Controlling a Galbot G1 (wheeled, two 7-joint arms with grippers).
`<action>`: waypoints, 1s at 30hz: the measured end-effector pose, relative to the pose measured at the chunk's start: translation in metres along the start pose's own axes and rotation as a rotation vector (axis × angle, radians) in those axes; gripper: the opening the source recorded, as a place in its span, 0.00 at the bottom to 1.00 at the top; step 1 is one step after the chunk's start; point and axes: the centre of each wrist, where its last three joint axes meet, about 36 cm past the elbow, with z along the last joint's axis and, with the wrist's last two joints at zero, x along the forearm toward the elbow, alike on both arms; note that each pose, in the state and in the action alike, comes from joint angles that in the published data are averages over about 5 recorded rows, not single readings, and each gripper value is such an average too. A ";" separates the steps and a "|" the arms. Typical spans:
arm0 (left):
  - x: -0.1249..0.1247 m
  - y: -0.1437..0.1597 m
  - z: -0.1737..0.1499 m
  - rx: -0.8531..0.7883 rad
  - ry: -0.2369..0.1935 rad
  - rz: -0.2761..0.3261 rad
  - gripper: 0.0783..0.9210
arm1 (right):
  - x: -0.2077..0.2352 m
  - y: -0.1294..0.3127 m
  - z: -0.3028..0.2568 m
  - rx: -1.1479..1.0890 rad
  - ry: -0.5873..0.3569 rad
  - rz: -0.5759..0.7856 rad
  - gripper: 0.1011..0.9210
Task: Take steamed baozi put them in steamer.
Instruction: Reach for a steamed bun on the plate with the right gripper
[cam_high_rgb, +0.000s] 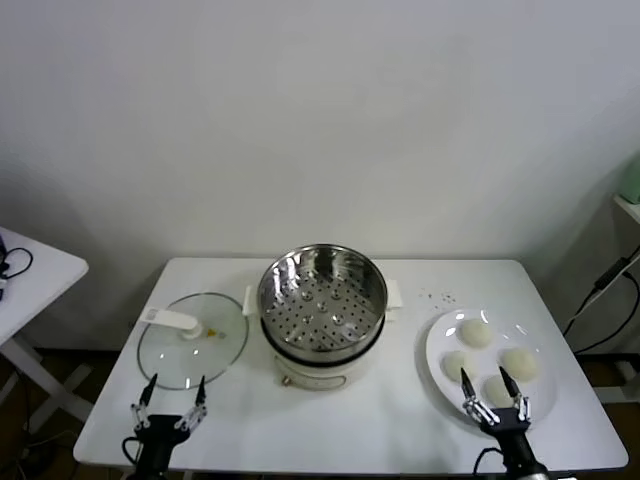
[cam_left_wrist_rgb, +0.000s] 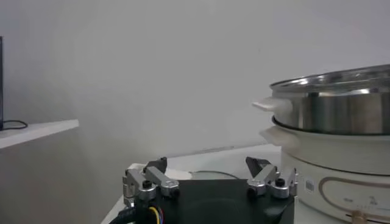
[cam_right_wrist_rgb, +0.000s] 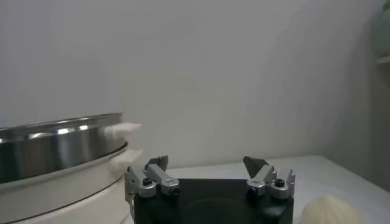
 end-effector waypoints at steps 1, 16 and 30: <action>0.000 0.000 0.000 0.000 0.000 0.000 0.88 | -0.005 -0.002 -0.002 0.005 0.002 -0.001 0.88; 0.001 -0.002 0.000 -0.009 -0.006 0.006 0.88 | -0.139 -0.050 -0.099 0.308 0.205 -0.155 0.88; 0.003 -0.003 -0.002 -0.023 -0.015 0.013 0.88 | -0.214 -0.087 -0.199 0.803 0.501 -0.454 0.88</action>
